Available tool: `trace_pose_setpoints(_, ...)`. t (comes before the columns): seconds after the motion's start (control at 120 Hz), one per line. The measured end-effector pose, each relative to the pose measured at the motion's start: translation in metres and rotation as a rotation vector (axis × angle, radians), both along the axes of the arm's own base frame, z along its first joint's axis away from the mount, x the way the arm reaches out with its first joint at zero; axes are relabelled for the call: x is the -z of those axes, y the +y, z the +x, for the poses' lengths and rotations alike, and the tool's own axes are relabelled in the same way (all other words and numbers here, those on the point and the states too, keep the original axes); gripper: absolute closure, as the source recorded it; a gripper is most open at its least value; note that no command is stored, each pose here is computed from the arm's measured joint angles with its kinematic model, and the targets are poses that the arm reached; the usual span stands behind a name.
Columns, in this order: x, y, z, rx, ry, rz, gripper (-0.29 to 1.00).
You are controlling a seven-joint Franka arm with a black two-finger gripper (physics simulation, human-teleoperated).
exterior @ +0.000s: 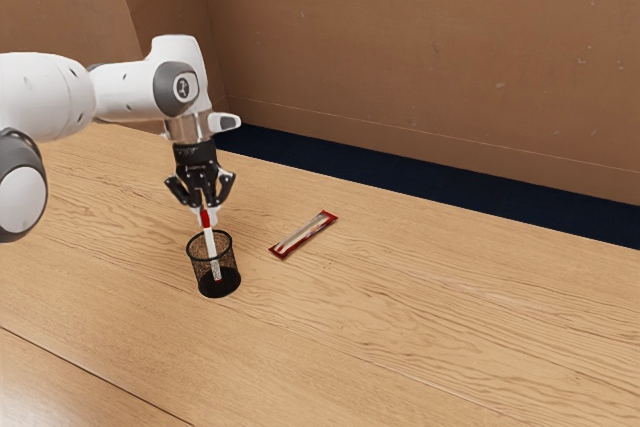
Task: Take the marker out of the pen holder and place it to the left of the pen holder.
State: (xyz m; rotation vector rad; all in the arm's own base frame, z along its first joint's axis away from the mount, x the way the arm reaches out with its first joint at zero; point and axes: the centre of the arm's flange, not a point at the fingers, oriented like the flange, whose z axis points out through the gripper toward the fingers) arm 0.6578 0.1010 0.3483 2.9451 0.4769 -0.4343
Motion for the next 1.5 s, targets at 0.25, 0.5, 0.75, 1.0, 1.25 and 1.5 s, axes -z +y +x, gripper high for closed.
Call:
trace_pose_setpoints(0.25, -0.011, 0.0, -0.001, 0.006, -0.012, 0.006, 0.75)
trace_pose_setpoints(0.5, -0.125, -0.001, -0.001, 0.023, -0.103, 0.012, 0.78)
trace_pose_setpoints(0.75, -0.131, 0.03, -0.032, 0.029, 0.13, 0.112, 0.78)
trace_pose_setpoints(1.0, -0.021, 0.045, -0.061, -0.002, 0.528, 0.09, 0.79)
trace_pose_setpoints(1.25, 0.028, 0.056, -0.081, -0.046, 0.743, 0.081, 0.79)
trace_pose_setpoints(1.5, 0.051, 0.075, -0.092, -0.098, 0.814, 0.057, 0.56)
